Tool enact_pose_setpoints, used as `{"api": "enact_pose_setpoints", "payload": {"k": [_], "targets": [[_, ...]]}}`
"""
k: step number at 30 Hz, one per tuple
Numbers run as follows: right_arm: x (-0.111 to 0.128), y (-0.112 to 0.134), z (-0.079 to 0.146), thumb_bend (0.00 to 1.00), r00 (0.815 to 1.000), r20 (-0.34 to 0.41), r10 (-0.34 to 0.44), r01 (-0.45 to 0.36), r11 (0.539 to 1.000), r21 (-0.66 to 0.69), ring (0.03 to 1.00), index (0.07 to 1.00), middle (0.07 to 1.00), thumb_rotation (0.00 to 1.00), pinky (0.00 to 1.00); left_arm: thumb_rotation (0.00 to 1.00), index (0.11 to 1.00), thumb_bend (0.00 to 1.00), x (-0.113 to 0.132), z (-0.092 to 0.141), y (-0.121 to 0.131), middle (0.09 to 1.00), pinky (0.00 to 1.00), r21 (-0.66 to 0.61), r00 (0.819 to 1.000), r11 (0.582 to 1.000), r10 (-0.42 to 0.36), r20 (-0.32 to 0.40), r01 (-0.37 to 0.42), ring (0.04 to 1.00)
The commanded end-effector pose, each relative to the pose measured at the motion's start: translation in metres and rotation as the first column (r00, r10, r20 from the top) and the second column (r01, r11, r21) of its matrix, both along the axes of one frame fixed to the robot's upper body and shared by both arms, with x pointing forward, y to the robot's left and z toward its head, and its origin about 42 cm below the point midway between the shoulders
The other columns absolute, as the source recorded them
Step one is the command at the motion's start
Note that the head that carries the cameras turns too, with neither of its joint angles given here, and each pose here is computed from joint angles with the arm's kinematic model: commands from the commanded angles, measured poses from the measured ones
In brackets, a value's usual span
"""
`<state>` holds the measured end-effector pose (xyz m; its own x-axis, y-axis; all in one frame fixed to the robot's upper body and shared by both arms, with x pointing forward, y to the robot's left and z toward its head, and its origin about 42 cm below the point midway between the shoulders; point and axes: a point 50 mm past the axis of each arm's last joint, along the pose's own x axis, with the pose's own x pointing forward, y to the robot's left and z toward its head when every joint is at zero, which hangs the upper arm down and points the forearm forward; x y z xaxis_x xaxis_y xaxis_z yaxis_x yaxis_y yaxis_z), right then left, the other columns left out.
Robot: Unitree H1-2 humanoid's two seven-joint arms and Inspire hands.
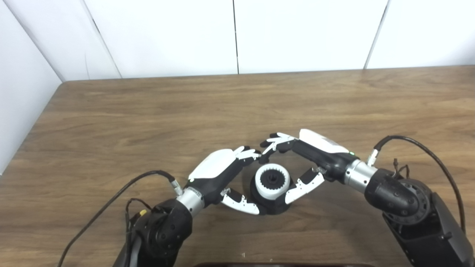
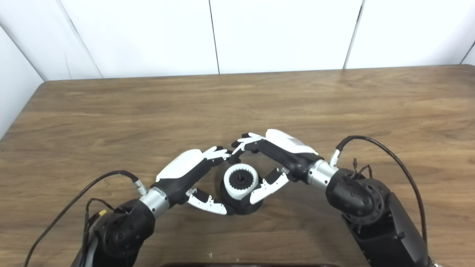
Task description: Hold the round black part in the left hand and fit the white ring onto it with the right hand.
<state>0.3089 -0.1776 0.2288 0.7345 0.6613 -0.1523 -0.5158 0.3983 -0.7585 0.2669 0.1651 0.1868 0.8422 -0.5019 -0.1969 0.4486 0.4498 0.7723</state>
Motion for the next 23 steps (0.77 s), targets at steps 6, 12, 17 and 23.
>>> {"api": "enact_pose_setpoints", "payload": {"k": [6,12,17,23], "targets": [[-0.002,0.003,0.017,0.98,0.998,0.054,-0.022,0.018,0.997,0.072,0.955,0.759,0.894,0.34,0.84,0.30,0.872,1.00,-0.002,0.014,0.016,0.958,0.97,-0.024,0.998,0.999,0.023,0.064,-0.021,1.000],[-0.006,0.000,0.018,0.98,0.997,0.048,-0.055,0.050,0.994,0.095,0.954,0.808,0.914,0.35,0.84,0.31,0.893,1.00,-0.005,0.018,0.028,0.957,0.91,-0.039,0.995,0.997,0.062,0.074,-0.060,1.000],[-0.008,-0.005,0.019,0.97,0.995,0.055,-0.083,0.077,0.991,0.108,0.950,0.818,0.920,0.37,0.85,0.33,0.908,1.00,-0.007,0.020,0.041,0.960,0.89,-0.054,0.992,0.995,0.092,0.086,-0.088,0.994],[-0.009,-0.013,0.018,0.95,0.990,0.064,-0.126,0.117,0.985,0.126,0.935,0.817,0.919,0.44,0.83,0.37,0.911,1.00,-0.010,0.021,0.053,0.958,0.90,-0.105,0.986,0.985,0.145,0.085,-0.136,0.982]]}}
